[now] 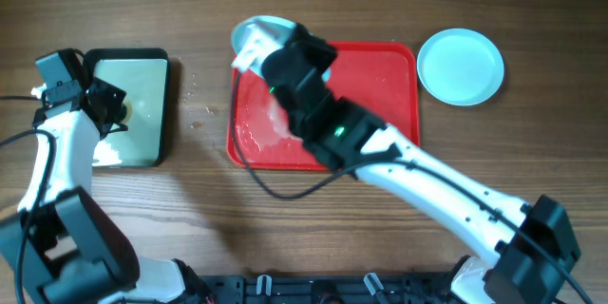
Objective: Clean dirty plates on tray and stack at the side
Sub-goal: 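Return the left gripper to the black tray and release the sponge, then lift the pale blue plate with the right gripper onto the plate stack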
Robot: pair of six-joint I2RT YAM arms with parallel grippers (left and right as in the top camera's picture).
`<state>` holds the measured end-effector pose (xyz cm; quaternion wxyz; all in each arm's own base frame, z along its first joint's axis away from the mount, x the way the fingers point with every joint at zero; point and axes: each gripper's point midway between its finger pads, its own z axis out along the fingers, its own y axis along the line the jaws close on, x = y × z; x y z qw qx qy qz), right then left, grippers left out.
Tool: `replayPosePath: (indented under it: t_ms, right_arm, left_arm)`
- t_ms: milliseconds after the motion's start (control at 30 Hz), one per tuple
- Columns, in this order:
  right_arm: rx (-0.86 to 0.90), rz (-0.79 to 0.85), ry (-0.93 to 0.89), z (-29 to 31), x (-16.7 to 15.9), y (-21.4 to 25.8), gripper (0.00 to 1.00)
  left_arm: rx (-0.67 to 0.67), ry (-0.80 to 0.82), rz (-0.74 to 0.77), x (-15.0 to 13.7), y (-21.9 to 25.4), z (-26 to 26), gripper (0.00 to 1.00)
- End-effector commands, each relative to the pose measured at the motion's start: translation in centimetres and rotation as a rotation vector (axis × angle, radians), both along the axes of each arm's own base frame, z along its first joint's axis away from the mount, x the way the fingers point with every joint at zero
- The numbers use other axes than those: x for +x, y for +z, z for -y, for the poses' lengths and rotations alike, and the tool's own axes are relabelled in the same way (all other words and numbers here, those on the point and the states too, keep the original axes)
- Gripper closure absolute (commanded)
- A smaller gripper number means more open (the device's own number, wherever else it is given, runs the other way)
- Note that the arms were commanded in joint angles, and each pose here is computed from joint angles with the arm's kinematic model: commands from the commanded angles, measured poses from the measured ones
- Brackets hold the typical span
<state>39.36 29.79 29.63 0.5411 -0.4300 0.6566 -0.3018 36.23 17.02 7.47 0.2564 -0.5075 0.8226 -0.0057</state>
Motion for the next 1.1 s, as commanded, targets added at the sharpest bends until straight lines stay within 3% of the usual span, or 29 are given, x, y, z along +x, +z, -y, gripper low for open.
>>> replayPosePath:
  t_ms: [0, 133, 167, 200, 233, 267, 333, 367, 600, 767, 833, 900, 967, 1033, 1067]
  right_arm:
    - [-0.155, 0.114, -0.061, 0.9, -0.9, 3.8, 0.96]
    - [-0.145, 0.12, -0.063, 0.9, -1.0, 4.0, 0.96]
    - [-0.144, 0.12, -0.063, 0.9, -1.0, 4.0, 0.96]
    - [-0.144, 0.121, -0.063, 0.9, -1.0, 4.0, 0.96]
    - [-0.144, 0.12, -0.063, 0.9, -1.0, 4.0, 0.96]
    - [-0.144, 0.12, -0.063, 0.9, -1.0, 4.0, 0.96]
    - [-0.143, 0.12, -0.064, 0.9, -1.0, 4.0, 0.96]
    - [-0.143, 0.12, -0.064, 0.9, -1.0, 4.0, 0.96]
    - [-0.142, 0.12, -0.067, 1.0, -0.9, 4.0, 0.96]
    - [-0.045, 0.11, -0.136, 3.3, 0.9, 3.8, 0.96]
    - [0.068, 0.082, -0.134, 3.9, 1.9, 3.1, 0.96]
    - [-0.007, -0.021, -0.042, 3.4, 2.1, 0.5, 0.96]
    - [-0.111, 0.019, -0.132, 5.6, 2.6, 1.3, 0.96]
    - [0.02, 0.106, -0.224, 6.6, 2.9, 3.6, 0.96]
    - [0.096, 0.079, -0.159, 5.1, 2.8, 3.0, 0.96]
  left_arm:
    - [-0.042, 0.006, -0.043, -0.1, -2.9, 0.0, 0.96]
    - [-0.083, -0.024, -0.013, 1.0, -3.6, 0.7, 0.92]
    - [-0.096, -0.035, 0.004, 1.3, -3.5, 0.9, 0.85]
    - [-0.106, -0.043, 0.016, 1.6, -3.4, 1.1, 0.72]
    - [-0.114, -0.049, 0.026, 1.8, -3.3, 1.3, 0.48]
    - [-0.117, -0.052, 0.031, 1.9, -3.3, 1.3, 0.32]
    - [-0.122, -0.058, 0.041, 2.1, -3.1, 1.4, 0.05]
    - [-0.129, -0.064, 0.05, 2.2, -3.0, 1.6, 0.0]
    - [-0.127, -0.084, 0.114, 2.9, -0.8, 1.9, 0.0]
    - [-0.07, -0.098, 0.237, 2.8, 5.1, 2.0, 0.0]
    - [-0.044, -0.102, 0.289, 2.2, 8.0, 2.3, 0.0]
    - [-0.03, -0.105, 0.317, 1.5, 9.8, 2.6, 0.0]
    - [-0.021, -0.106, 0.334, 1.2, 10.7, 2.7, 0.0]
    - [-0.018, -0.107, 0.34, 1.2, 10.9, 2.7, 0.0]
    - [-0.019, -0.107, 0.338, 1.2, 10.9, 2.7, 0.0]
